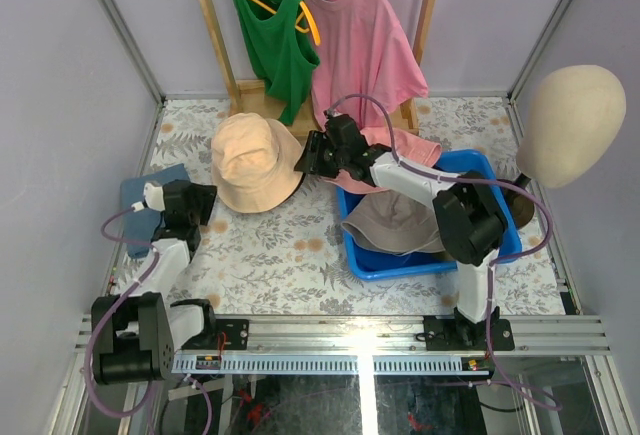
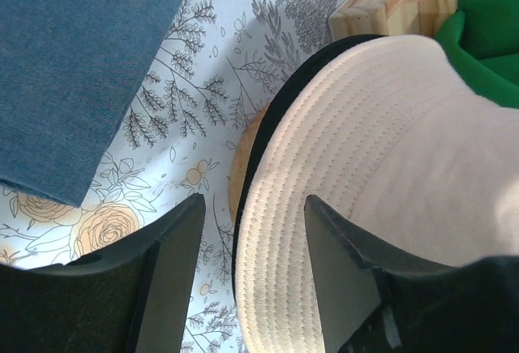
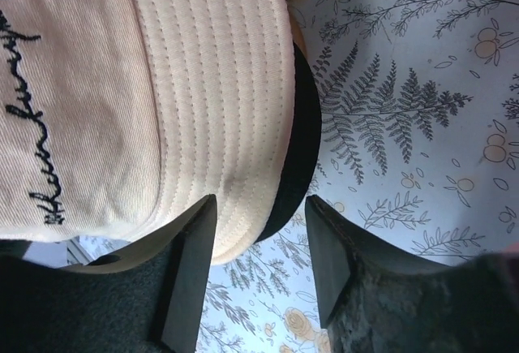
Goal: Stack the hats
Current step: Stack the hat on the hat, then pick up the hat from the bin.
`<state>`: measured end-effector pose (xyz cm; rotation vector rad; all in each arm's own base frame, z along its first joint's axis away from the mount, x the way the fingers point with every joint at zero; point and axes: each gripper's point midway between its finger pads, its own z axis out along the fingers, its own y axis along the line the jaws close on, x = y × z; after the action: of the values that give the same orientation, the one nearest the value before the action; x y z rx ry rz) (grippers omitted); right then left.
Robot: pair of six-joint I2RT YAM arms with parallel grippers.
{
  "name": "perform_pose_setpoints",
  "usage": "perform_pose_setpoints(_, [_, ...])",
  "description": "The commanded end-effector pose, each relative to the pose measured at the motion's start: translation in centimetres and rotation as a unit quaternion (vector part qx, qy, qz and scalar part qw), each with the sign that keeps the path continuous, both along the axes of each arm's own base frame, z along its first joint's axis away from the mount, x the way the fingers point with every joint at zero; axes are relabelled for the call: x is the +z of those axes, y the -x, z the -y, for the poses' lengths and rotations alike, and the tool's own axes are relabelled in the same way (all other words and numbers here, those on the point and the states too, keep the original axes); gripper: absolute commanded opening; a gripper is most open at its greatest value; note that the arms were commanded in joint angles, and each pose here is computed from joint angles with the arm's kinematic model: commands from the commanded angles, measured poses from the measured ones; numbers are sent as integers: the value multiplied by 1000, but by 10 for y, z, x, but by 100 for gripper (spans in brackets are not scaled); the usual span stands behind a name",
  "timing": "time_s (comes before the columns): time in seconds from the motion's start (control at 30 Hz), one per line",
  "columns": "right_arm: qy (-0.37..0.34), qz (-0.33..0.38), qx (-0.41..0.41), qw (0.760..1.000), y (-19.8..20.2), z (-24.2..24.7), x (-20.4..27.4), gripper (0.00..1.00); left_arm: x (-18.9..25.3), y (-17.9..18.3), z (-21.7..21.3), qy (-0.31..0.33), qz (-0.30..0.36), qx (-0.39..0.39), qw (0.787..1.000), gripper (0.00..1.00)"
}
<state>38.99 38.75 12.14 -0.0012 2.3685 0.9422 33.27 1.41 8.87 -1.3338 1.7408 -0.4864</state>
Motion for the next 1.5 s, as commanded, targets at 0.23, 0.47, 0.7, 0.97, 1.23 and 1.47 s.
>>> perform_pose_setpoints(0.23, [6,69,49,996,17,16,69,66,69,3,-27,-24,57,81,995,59])
perform_pose_setpoints(0.47, [7,132,58,990,22,27,129,69,128,1,-26,-50,113,82,989,60])
perform_pose_setpoints(0.7, [169,189,-9,967,-1,91,140,75,174,-24,13,-127,131,1,983,62])
perform_pose_setpoints(0.97, [306,166,-73,935,-38,154,114,85,197,-47,63,-195,133,-88,968,62])
perform_pose_setpoints(1.23, [340,133,-91,926,-62,184,85,87,208,-50,79,-224,141,-120,957,62])
perform_pose_setpoints(1.47, [348,96,-82,929,-59,194,54,86,218,-51,84,-234,153,-130,951,62])
